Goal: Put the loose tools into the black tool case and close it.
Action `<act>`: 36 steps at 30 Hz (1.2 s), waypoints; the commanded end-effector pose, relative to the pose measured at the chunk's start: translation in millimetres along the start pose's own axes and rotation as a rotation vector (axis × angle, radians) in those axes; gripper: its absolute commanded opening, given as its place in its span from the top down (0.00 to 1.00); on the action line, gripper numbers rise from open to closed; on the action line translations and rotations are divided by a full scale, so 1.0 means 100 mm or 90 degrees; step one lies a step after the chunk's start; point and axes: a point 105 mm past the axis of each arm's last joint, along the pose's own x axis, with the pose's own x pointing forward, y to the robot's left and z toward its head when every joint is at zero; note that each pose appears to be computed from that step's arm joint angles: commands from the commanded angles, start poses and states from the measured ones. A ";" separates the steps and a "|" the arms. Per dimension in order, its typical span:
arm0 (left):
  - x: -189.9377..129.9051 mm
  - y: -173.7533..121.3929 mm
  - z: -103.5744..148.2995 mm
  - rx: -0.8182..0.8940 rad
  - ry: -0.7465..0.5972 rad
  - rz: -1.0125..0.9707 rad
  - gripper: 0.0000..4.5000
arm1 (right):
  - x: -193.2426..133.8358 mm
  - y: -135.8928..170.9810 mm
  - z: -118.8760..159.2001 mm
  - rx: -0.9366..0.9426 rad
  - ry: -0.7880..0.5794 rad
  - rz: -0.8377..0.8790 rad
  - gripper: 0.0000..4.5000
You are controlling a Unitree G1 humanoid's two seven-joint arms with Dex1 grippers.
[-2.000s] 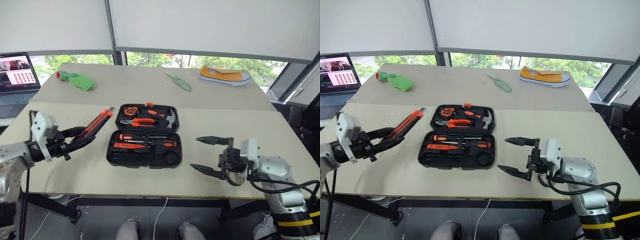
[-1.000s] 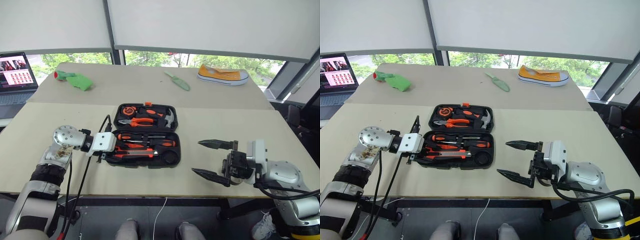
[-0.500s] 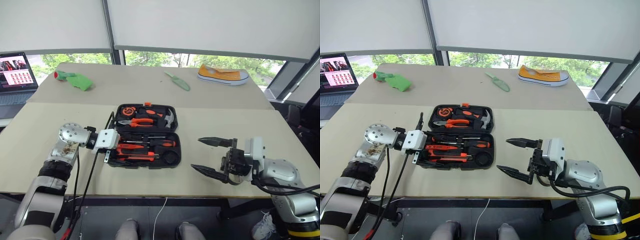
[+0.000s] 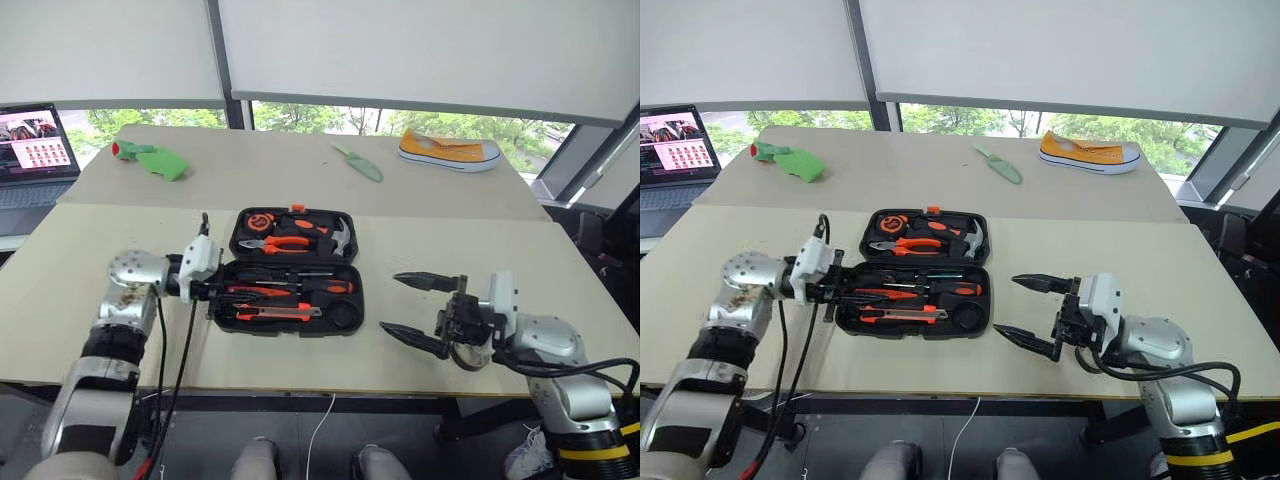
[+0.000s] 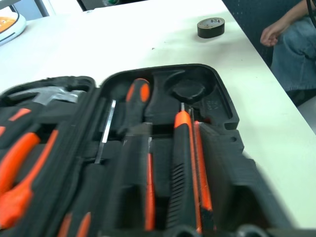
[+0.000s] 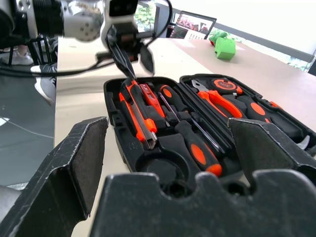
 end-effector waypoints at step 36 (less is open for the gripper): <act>-0.15 0.12 0.07 -0.039 -0.080 0.109 0.48 | -0.47 -0.03 0.03 0.023 0.032 -0.144 0.00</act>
